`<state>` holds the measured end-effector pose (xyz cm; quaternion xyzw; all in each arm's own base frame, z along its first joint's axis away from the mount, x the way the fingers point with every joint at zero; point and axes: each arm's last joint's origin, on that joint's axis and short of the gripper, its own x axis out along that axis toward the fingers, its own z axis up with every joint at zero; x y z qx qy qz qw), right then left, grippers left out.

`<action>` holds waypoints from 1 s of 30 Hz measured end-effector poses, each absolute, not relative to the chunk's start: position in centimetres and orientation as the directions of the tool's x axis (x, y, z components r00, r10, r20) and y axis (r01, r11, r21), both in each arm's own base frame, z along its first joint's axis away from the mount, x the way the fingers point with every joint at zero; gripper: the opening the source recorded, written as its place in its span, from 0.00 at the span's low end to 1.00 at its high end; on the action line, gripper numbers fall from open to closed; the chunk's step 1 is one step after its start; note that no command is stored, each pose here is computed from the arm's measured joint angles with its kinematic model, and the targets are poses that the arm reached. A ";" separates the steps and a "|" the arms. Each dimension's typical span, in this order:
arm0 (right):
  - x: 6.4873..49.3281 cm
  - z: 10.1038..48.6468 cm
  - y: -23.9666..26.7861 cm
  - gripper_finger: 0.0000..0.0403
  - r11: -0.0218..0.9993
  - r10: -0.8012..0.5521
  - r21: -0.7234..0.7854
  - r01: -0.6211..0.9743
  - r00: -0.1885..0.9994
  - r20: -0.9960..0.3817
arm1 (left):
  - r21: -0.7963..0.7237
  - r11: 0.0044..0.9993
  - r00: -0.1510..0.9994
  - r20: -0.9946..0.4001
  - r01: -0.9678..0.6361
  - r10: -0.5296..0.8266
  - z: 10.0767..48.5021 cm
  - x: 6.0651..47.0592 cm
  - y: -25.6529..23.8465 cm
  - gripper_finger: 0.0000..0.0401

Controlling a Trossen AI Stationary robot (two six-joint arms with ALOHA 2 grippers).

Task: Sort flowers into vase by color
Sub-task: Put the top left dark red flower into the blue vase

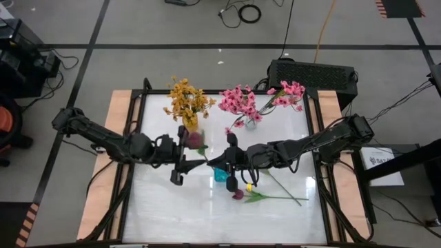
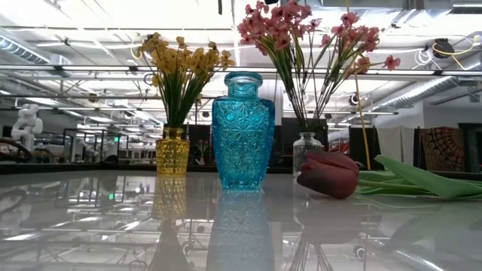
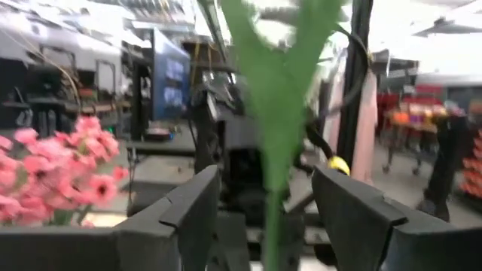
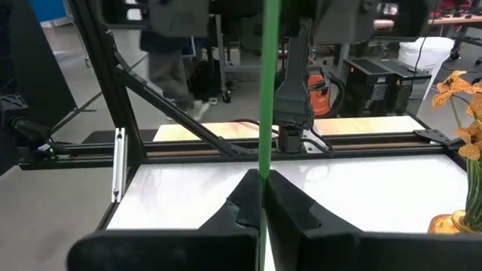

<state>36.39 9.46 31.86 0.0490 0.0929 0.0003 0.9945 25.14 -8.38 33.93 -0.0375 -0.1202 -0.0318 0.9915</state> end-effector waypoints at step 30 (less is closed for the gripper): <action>36.3 31.6 9.4 0.00 0.994 0.007 0.111 0.017 0.977 -0.214 | -0.056 0.994 0.989 0.122 0.093 -0.085 34.4 23.6 -7.9 0.15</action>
